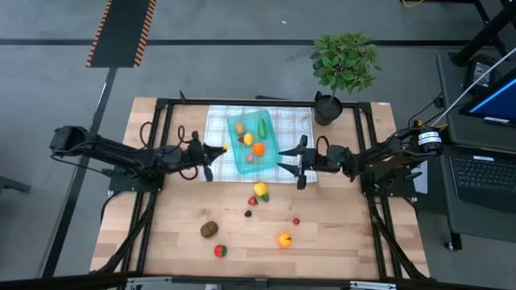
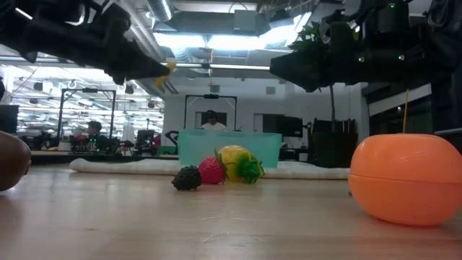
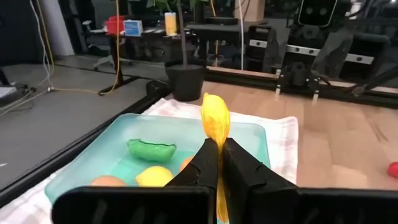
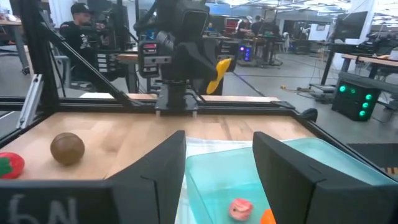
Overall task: Pick and placing Produce into tupperware
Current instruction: Put the yellow corn into the blue bin
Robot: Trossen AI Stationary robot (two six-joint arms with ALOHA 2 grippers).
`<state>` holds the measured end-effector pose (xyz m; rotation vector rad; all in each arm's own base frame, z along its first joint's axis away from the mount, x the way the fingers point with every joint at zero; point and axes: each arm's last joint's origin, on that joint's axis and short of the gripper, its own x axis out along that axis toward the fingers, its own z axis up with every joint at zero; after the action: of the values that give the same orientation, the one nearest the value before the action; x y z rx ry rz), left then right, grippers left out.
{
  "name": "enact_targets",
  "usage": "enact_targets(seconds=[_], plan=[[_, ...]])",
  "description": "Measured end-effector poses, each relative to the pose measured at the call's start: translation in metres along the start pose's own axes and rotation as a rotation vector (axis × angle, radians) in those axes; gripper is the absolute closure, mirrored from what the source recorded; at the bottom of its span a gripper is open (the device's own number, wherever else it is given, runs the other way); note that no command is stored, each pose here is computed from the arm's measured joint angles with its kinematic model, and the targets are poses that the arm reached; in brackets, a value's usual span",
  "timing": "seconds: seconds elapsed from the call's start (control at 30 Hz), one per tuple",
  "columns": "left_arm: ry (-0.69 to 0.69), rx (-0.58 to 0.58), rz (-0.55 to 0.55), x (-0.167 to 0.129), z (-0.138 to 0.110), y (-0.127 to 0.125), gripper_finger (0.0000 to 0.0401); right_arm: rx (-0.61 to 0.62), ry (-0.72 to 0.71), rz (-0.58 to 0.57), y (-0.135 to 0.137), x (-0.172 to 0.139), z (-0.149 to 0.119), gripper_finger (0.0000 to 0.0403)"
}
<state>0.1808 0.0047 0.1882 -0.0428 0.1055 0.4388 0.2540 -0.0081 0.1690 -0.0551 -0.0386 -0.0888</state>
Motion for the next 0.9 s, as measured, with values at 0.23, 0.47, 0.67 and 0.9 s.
enact_targets(seconds=[0.23,0.47,0.67,0.9], plan=[[0.033,-0.042,-0.032,0.005,-0.007,-0.003,0.0399,0.002,0.001,0.001,0.0,0.0,0.0,0.0214],[0.067,-0.044,-0.019,0.026,-0.003,-0.005,0.04,0.002,0.002,0.004,0.0,0.0,0.0,0.0214],[0.128,0.004,-0.056,0.059,0.001,-0.004,0.04,0.002,0.005,0.004,0.0,0.0,0.0,0.0214],[0.191,0.02,-0.128,0.095,0.008,0.0,0.04,0.001,0.02,0.005,0.0,0.0,-0.002,0.0214]])
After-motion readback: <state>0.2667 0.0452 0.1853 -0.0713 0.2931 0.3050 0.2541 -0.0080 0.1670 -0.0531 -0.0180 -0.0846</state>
